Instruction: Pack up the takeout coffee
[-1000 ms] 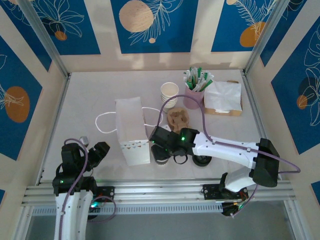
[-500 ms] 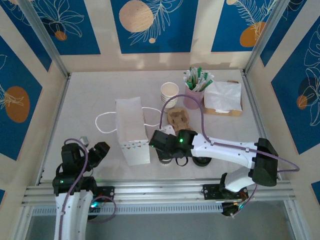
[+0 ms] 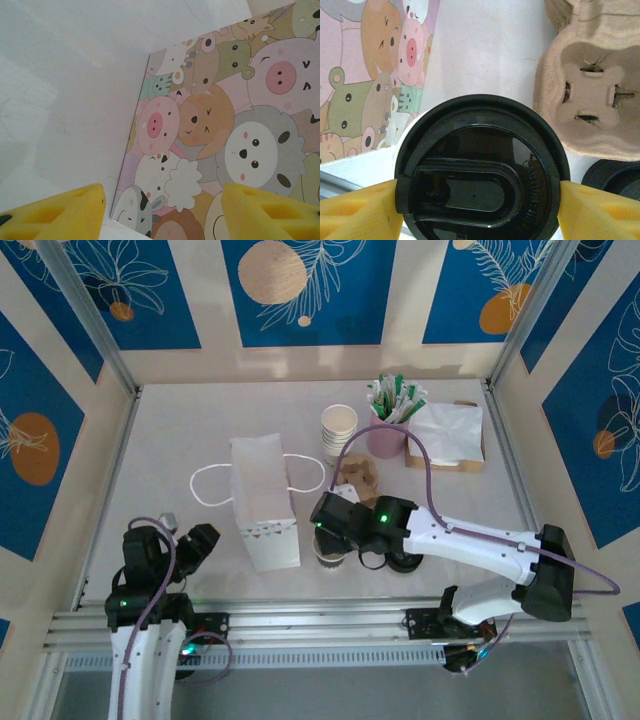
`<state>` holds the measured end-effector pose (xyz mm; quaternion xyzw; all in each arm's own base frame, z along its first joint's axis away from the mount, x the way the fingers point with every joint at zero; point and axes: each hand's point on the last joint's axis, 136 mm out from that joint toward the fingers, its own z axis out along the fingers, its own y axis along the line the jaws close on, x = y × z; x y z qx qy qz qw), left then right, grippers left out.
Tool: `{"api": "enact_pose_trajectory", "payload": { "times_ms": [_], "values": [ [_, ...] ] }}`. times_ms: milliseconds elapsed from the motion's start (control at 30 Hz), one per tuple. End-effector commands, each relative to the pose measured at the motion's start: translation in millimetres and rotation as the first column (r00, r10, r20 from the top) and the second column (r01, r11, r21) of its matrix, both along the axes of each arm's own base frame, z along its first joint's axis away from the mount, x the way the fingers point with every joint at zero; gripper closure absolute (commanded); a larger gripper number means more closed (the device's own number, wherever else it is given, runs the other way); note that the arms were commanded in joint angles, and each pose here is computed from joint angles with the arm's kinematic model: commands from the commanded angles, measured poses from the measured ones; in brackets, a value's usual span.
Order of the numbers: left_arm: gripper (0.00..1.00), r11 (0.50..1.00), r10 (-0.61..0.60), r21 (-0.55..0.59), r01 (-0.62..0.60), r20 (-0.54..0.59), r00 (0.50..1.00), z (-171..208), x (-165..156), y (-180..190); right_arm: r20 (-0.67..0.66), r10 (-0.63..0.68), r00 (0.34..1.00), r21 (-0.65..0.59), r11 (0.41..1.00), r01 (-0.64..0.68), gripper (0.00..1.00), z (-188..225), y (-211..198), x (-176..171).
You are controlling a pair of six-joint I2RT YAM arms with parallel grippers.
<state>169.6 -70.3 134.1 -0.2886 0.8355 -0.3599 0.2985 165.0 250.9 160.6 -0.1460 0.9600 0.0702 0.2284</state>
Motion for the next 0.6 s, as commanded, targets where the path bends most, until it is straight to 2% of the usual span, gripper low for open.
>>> {"api": "enact_pose_trajectory", "payload": {
  "times_ms": [0, 567],
  "values": [
    [0.37, 1.0, -0.029, 0.012, 0.029, 0.011, 1.0, 4, -3, -3, -0.028, 0.022, 0.999, -0.006, 1.0, -0.022, 0.24, -8, 8, -4],
    [0.37, 1.0, -0.028, 0.015, 0.027, 0.005, 1.0, 1, -3, -2, -0.065, 0.036, 0.997, -0.01, 0.999, -0.037, 0.24, -24, 19, -8]
  ]
}}
